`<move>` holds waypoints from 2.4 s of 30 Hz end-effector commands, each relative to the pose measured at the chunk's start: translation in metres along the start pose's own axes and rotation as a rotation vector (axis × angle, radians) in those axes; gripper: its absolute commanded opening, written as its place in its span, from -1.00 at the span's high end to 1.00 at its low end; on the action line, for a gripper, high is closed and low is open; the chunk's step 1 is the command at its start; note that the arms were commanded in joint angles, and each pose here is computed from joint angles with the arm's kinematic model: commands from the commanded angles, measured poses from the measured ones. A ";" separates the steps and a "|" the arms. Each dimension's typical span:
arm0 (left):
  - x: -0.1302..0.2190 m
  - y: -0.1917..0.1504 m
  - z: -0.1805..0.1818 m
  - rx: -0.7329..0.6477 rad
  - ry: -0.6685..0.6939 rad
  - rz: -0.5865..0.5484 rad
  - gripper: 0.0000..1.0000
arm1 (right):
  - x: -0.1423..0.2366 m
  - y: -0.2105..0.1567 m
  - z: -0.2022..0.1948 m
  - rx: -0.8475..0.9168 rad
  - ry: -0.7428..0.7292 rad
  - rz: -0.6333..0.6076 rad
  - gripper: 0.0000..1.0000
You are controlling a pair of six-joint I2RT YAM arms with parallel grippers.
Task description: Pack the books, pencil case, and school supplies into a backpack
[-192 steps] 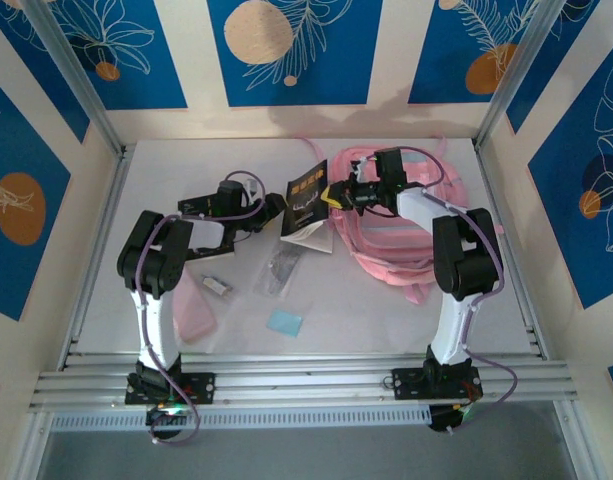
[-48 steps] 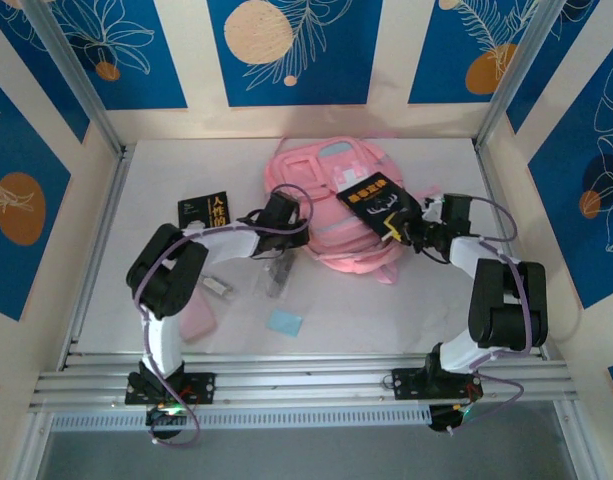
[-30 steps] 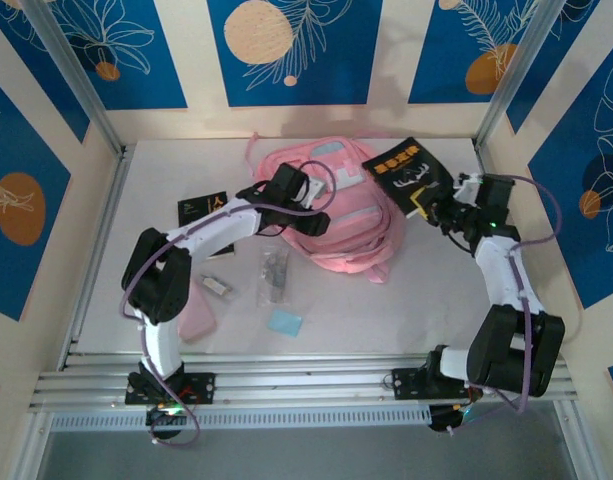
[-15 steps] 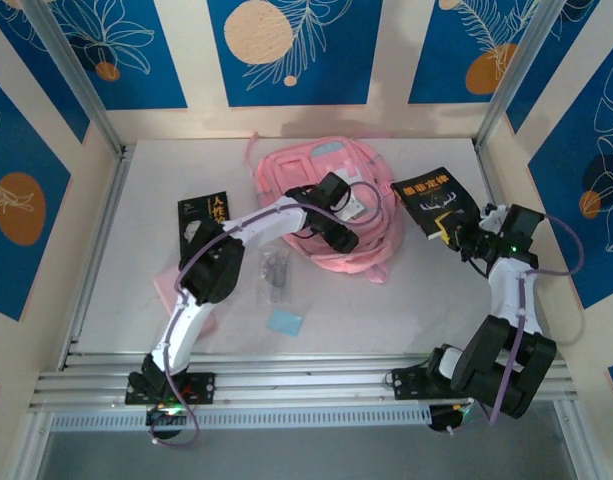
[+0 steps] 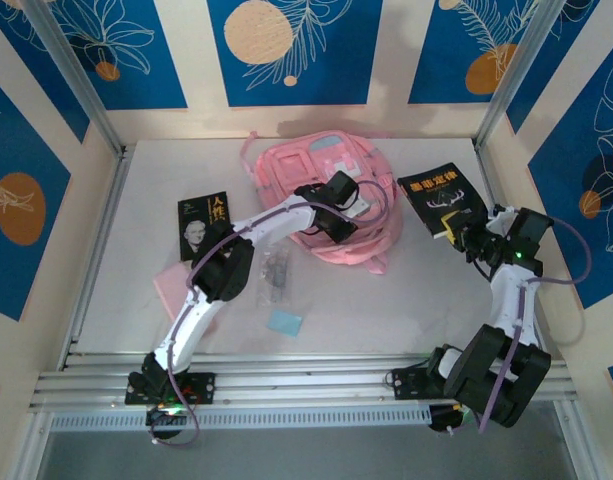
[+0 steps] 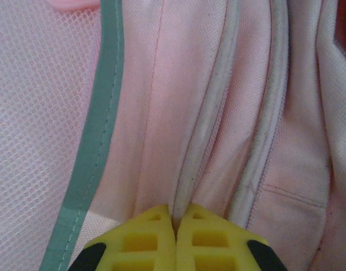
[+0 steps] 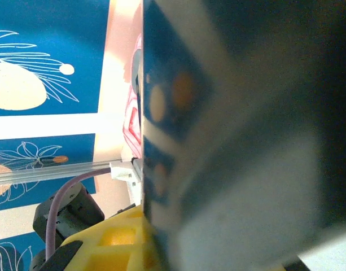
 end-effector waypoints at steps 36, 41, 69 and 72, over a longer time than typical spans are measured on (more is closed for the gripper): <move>0.142 0.073 0.086 0.740 -0.637 -0.450 1.00 | -0.021 -0.045 0.032 0.148 0.069 0.064 1.00; 0.144 0.074 0.083 0.743 -0.661 -0.449 1.00 | -0.075 -0.063 0.056 0.231 0.136 0.130 1.00; 0.148 0.066 0.077 0.760 -0.642 -0.438 1.00 | -0.289 -0.066 0.072 0.070 0.160 0.206 -0.02; 0.144 0.065 0.078 0.764 -0.632 -0.435 1.00 | -0.266 -0.068 0.072 0.074 0.077 0.217 -0.64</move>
Point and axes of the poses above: each hand's point on the last joint's axis, 136 mm out from that joint toward the fingers, its own x axis back along the fingers, its own z axis along the line the jaws close on, y = z × x, the point moved 9 cm from there along x, back along the fingers, and after that the axes turned 14 degrees about x, right-handed, at the moved point
